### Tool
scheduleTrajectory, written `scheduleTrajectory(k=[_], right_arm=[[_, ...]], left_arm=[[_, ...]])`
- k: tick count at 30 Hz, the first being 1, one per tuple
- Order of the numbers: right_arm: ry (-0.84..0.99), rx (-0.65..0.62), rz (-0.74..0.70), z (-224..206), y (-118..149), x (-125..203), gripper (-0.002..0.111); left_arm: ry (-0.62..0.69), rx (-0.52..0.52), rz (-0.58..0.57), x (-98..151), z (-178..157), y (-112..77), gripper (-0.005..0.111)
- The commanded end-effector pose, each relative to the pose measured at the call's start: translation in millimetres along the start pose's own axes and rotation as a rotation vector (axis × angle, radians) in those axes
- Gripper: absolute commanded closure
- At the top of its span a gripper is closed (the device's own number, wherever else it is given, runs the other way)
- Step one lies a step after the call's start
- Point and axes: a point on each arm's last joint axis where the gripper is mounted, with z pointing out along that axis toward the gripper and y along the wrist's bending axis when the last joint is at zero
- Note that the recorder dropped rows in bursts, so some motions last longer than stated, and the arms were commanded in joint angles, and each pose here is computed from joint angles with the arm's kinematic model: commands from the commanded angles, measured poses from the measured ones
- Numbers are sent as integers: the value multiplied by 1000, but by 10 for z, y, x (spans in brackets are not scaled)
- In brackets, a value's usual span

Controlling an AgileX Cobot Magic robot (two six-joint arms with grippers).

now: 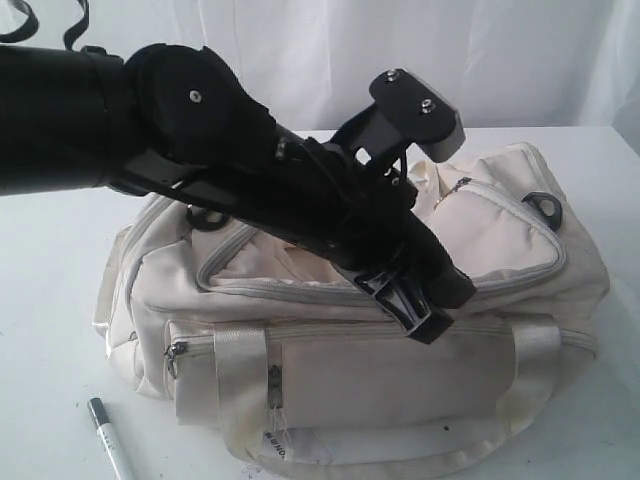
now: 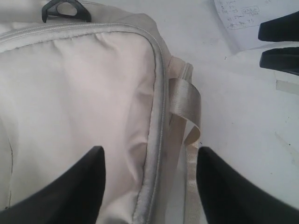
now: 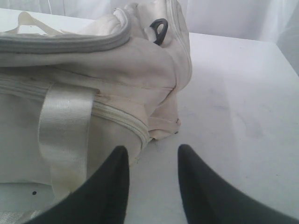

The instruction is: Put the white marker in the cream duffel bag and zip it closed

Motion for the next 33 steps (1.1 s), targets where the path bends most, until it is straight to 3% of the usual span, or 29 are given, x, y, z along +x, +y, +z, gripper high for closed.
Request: scheduleTrajectory(k=[1,5,11,13,14,17,19,22,33], right_arm=[[-11,6,-1,-2,-4,-2,74],[-11,6,-1,-2,-4,-2,74],[-24,7,-4,-3,-4,-14,74],[-167,-63,309,-17,34,-150,74],[-298,-113,542,-47,26,-273,74],[-618,-141,626,-173,-51,-521,74],[-739,-182,725,-242,-84,-602,74],[-697,-187,793,-222,-89,-583,73],[-292,-122,308,-260,-65,-1626,47]], left_arm=[[-52,-30,-2,-93,-193,46,45],[-88,-86,-53,-112,-362,207,45],[-83,-78,-88,-105,-426,227,45],[-89,-79,-88,-116,-448,220,45],[-87,-75,-98,-116,-455,213,45],[-91,-69,-108,-129,-493,194,45],[-96,-69,-105,-139,-517,185,45],[-97,-68,-126,-138,-516,186,45],[-118,-89,-156,-155,-520,207,45]])
